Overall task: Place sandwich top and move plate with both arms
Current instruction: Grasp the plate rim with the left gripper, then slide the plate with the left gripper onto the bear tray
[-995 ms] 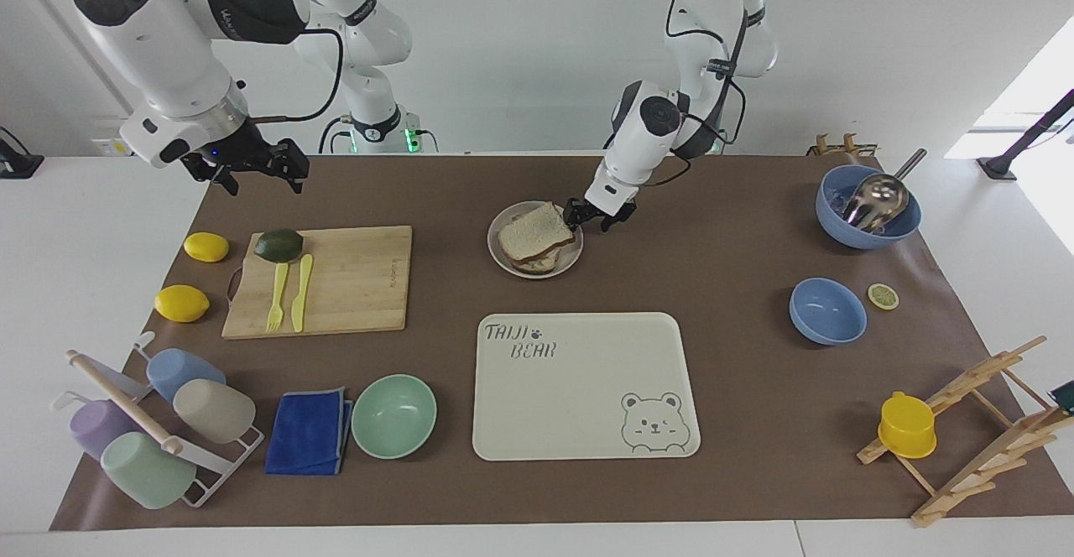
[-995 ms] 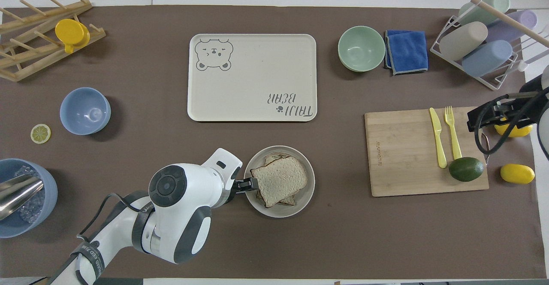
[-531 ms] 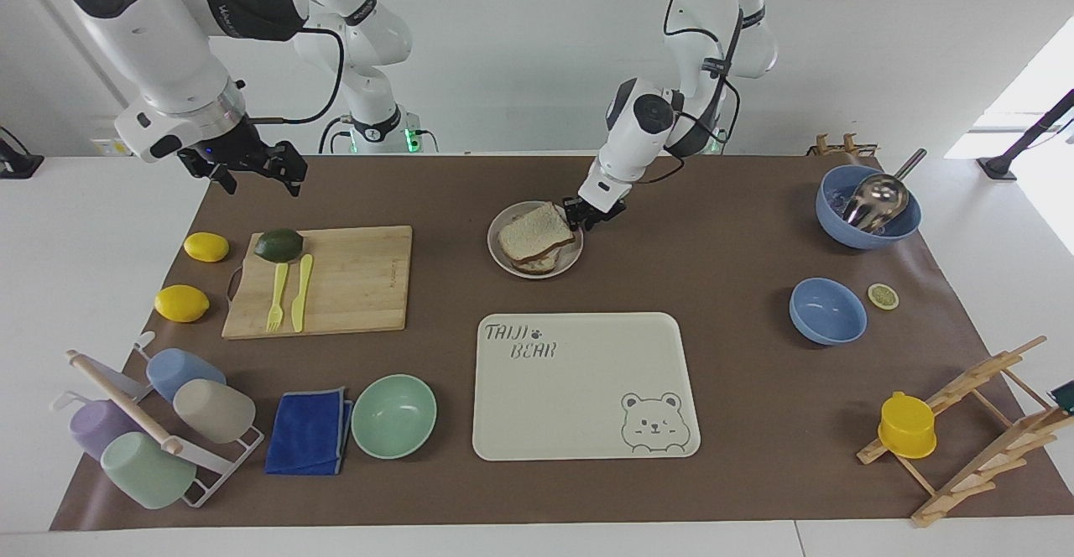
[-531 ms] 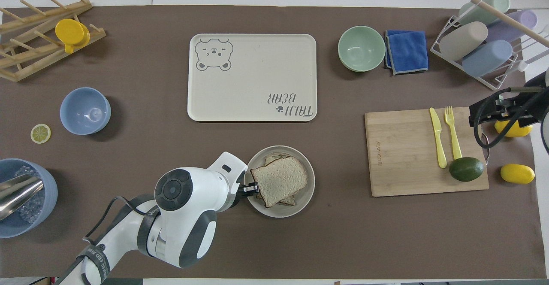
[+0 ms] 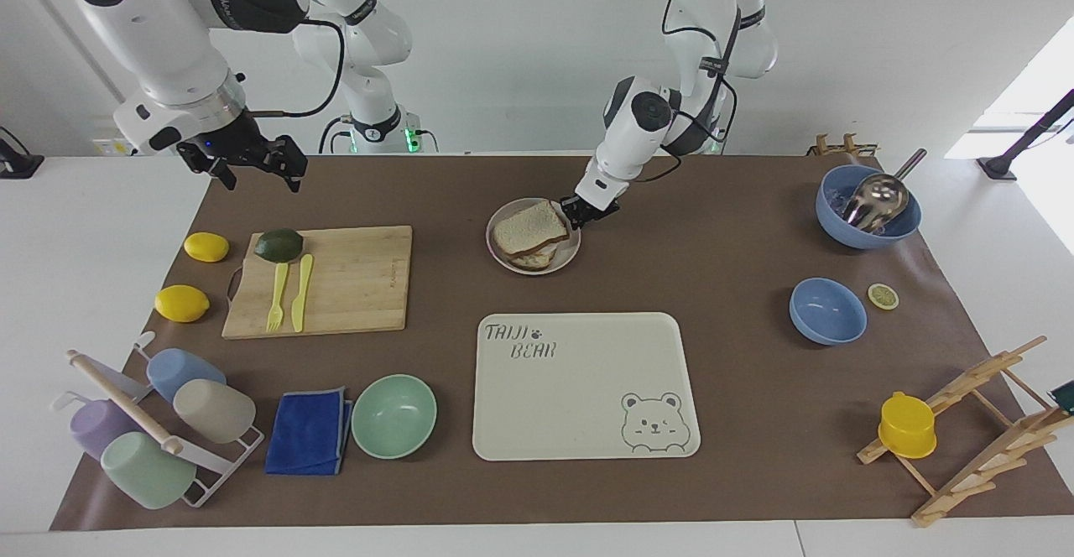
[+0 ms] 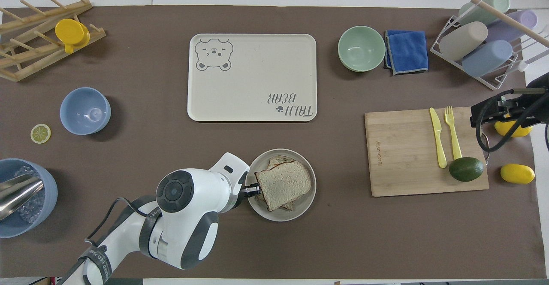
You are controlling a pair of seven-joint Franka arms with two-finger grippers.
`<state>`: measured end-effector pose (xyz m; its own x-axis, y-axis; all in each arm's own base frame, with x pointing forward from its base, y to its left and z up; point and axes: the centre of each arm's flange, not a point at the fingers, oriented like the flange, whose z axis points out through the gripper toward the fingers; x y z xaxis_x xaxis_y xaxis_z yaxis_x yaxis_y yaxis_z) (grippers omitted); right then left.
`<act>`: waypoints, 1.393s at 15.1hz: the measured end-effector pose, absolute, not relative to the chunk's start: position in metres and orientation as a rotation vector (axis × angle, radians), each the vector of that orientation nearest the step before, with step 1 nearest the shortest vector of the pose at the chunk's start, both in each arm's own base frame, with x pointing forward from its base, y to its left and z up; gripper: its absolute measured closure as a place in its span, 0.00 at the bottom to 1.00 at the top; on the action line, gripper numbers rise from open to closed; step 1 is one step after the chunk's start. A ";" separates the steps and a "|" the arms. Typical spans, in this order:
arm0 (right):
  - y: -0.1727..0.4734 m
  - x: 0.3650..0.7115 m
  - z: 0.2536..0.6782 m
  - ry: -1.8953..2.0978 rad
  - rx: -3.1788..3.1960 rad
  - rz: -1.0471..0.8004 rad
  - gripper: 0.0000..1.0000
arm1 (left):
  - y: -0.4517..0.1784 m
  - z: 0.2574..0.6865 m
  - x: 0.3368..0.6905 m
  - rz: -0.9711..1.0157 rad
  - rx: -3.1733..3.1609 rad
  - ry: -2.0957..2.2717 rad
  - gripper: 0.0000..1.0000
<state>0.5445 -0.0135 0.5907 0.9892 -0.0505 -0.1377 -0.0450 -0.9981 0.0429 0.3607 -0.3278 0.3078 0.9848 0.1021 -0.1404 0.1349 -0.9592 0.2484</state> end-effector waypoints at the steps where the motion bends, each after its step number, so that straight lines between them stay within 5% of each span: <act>1: -0.013 0.544 0.591 -0.074 3.093 -0.216 0.00 | -0.328 0.308 0.361 -0.184 2.870 0.175 0.96; 7: -0.013 0.544 0.591 -0.074 3.093 -0.216 0.00 | -0.321 0.336 0.391 -0.215 2.842 0.216 0.96; 13: -0.013 0.544 0.591 -0.074 3.093 -0.216 0.00 | -0.280 0.415 0.487 -0.161 2.751 0.319 0.96; 21: -0.013 0.544 0.590 -0.075 3.093 -0.216 0.00 | -0.247 0.408 0.618 -0.095 2.761 0.381 0.96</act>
